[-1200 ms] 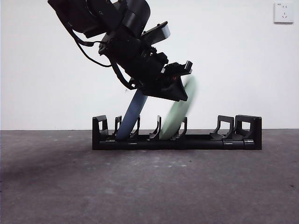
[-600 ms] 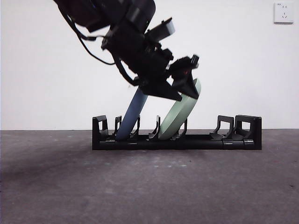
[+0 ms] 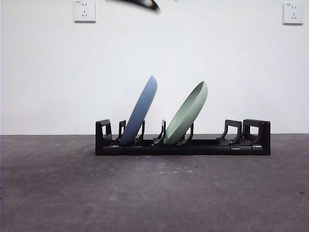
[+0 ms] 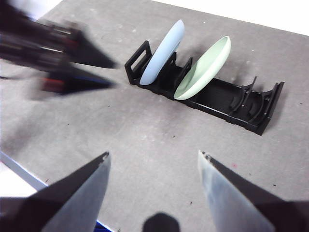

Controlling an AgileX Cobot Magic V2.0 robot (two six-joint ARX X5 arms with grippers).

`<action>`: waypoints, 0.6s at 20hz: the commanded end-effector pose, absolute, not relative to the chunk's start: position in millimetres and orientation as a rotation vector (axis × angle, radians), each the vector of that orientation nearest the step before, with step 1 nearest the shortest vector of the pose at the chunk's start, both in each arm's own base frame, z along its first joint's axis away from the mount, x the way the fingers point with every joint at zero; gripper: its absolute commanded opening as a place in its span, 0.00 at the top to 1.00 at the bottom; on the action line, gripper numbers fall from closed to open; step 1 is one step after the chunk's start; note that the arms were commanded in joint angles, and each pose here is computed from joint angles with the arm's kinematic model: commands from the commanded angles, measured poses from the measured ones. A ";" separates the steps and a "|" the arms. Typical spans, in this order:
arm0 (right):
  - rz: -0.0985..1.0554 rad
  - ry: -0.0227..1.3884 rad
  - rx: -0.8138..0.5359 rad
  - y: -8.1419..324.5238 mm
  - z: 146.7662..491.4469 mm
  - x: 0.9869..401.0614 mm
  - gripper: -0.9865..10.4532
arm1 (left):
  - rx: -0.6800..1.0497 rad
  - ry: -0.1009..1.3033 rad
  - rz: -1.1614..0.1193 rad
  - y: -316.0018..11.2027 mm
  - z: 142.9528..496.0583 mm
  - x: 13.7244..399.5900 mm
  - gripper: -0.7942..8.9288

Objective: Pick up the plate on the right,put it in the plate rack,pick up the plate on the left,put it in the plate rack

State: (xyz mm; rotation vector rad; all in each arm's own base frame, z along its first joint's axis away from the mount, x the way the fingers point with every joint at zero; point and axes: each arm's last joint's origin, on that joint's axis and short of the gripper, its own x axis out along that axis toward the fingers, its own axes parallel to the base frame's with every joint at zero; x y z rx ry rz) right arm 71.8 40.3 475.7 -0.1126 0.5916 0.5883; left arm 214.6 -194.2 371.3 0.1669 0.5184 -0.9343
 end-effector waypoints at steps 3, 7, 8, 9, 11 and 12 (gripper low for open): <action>0.628 0.710 -0.123 46.7 452.8 81.5 0.64 | 0.155 0.522 -0.943 -141.6 407.4 152.6 0.66; 0.713 0.845 -0.107 56.0 422.8 93.8 0.64 | 0.143 0.471 -0.946 -100.6 424.8 105.3 0.66; 0.711 0.870 -0.109 57.1 417.0 96.0 0.64 | 0.141 0.459 -0.946 -94.4 426.8 98.2 0.66; 0.709 0.895 -0.111 58.2 410.7 98.2 0.64 | 0.138 0.449 -0.947 -88.9 428.2 91.9 0.66; 0.706 0.925 -0.114 59.3 403.4 100.5 0.64 | 0.138 0.446 -0.947 -82.8 428.9 84.9 0.66; 0.705 0.933 -0.114 59.6 401.6 101.1 0.68 | 0.140 0.454 -0.946 -82.4 428.2 84.4 0.66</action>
